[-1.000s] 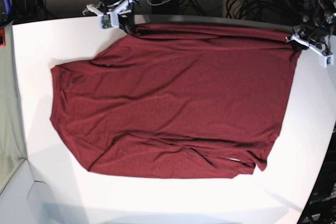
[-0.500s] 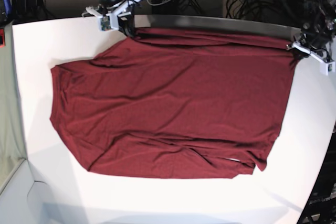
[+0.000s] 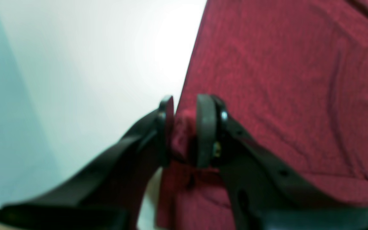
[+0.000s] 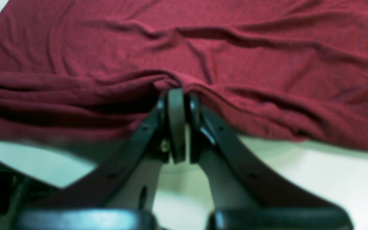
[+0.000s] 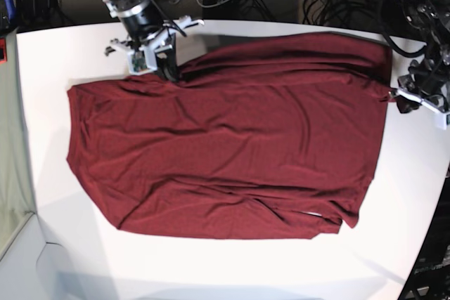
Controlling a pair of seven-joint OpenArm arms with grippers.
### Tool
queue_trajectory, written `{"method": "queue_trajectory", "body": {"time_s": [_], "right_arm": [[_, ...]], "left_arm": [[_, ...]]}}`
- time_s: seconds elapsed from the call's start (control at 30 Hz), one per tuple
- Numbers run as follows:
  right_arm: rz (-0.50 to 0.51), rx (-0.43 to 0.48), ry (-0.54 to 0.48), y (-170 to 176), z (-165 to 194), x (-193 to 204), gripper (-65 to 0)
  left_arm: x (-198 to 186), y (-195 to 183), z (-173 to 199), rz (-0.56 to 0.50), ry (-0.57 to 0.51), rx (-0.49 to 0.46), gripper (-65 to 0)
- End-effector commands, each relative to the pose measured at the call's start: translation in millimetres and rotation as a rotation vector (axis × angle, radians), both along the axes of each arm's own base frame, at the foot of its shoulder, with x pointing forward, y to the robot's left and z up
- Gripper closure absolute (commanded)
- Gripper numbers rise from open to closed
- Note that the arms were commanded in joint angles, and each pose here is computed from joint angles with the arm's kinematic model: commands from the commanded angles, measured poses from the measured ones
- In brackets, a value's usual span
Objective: Layout the t-shirt on the table in an organized manner, then fold the t-shirt properly
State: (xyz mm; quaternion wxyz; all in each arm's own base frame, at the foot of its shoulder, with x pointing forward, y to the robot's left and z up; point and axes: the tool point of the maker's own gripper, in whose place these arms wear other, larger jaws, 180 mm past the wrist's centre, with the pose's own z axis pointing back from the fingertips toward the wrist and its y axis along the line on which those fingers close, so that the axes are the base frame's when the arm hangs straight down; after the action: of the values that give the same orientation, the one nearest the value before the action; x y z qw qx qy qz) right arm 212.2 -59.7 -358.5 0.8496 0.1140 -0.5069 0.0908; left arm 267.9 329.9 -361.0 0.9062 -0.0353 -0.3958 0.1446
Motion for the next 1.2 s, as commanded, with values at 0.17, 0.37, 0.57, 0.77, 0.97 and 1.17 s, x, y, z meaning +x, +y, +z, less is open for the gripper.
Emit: {"method": "queue_trajectory", "body": {"time_s": [0.17,0.37,0.57,0.77,0.97,1.17], "right_arm": [[0.013,-0.015,-0.009,0.9,10.8,24.3,0.0],[0.012,-0.012,0.003,1.7,8.5,22.1,0.0],[0.013,-0.011,0.008,2.1,7.5,20.4,0.0],[0.055,0.005,0.021,17.3,5.7,13.1,0.0],[0.076,0.015,0.028,26.4,5.3,7.5,0.0],[0.083,0.019,0.026,29.2,6.1,7.0,0.0]], "left_arm": [[13.8,4.8,18.9,-0.002,-0.063,0.020,-12.2],[-11.7,2.1,-1.3,-0.008,0.006,0.012,-12.6],[-41.1,2.3,-21.1,-0.008,0.086,0.012,-12.6],[-52.7,1.6,-53.4,0.026,0.155,-0.071,-12.6],[-48.3,-6.7,-55.8,0.002,0.159,-0.078,-12.7],[-65.6,-13.1,-57.1,-0.032,0.192,-0.052,-22.3]]}}
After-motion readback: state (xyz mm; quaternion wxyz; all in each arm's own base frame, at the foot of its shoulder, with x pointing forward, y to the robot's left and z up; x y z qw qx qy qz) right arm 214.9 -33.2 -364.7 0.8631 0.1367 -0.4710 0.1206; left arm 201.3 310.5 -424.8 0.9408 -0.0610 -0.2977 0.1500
